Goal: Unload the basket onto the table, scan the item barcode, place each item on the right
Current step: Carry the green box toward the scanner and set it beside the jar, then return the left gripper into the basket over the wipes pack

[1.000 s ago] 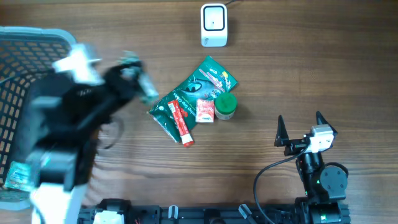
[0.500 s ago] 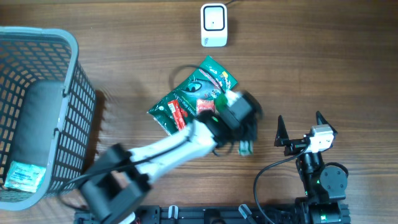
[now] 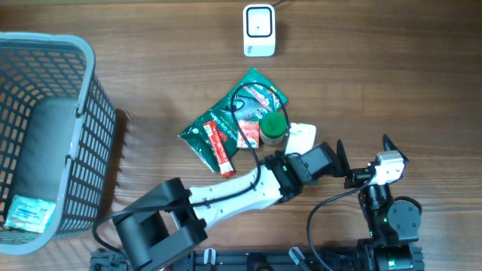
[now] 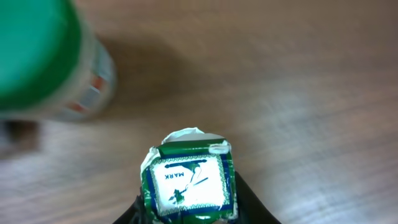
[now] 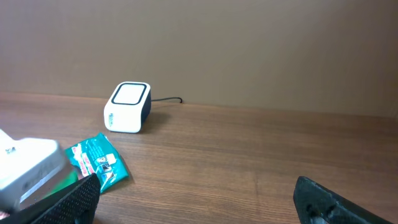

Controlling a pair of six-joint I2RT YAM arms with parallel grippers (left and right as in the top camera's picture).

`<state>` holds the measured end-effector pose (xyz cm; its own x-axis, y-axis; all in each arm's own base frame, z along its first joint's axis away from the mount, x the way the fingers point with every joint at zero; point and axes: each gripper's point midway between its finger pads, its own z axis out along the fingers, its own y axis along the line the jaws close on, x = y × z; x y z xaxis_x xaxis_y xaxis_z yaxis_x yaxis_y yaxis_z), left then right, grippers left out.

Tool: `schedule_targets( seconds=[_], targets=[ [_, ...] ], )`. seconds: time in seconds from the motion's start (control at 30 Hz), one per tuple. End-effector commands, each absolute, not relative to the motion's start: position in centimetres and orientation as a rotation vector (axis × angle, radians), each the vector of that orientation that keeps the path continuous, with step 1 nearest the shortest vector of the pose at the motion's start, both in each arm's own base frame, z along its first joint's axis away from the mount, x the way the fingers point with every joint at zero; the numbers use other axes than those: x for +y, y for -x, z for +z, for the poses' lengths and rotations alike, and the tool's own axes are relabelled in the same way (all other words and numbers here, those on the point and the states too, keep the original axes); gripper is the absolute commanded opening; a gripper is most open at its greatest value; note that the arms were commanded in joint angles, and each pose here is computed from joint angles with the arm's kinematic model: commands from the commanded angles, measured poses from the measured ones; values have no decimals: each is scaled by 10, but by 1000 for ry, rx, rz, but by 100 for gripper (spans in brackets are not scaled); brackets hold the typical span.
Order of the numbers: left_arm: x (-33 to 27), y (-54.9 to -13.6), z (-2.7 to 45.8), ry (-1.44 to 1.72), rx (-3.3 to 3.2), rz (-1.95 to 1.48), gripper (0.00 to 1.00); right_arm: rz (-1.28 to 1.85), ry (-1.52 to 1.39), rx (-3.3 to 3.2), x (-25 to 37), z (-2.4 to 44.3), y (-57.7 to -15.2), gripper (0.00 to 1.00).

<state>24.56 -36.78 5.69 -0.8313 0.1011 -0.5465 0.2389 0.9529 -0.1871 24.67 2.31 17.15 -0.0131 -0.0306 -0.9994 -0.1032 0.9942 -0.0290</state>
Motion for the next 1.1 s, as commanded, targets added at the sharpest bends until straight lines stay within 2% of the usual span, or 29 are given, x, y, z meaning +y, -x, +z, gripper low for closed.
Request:
schedule_targets(
  seconds=[0.0,0.07,0.13,0.23,0.37,0.47,0.6,0.7,0.77,0.87,0.97,1.07],
  targets=[
    [-340,-279,46,-90,2521,-216,26,59,90,1582,22,172,-247,100],
    [-335,-287,48,-63,2517,-212,44,59,90,1582,22,172,-247,100],
    [-335,-294,62,-75,2493,-229,70,59,90,1582,22,172,-247,100],
    [-341,-300,104,-143,2422,-280,87,59,90,1582,22,172,-247,100],
    [-335,-305,184,-172,2300,-351,95,59,90,1582,22,172,-247,100],
    [-296,-315,247,-64,2178,-321,100,59,90,1582,22,172,-247,100],
    [-206,-322,336,206,1947,-255,100,59,90,1582,22,172,-247,100],
    [-110,-313,399,470,1733,-208,100,59,90,1582,22,172,-247,100],
    [-58,-304,416,590,1654,-161,100,59,90,1582,22,172,-247,100],
    [17,-280,417,813,1575,-55,100,59,90,1582,22,172,-247,100],
    [102,-233,391,1215,1433,78,100,59,90,1582,22,172,-247,100],
    [148,-205,361,1511,1316,116,99,59,90,1582,22,172,-247,100]
  ],
)
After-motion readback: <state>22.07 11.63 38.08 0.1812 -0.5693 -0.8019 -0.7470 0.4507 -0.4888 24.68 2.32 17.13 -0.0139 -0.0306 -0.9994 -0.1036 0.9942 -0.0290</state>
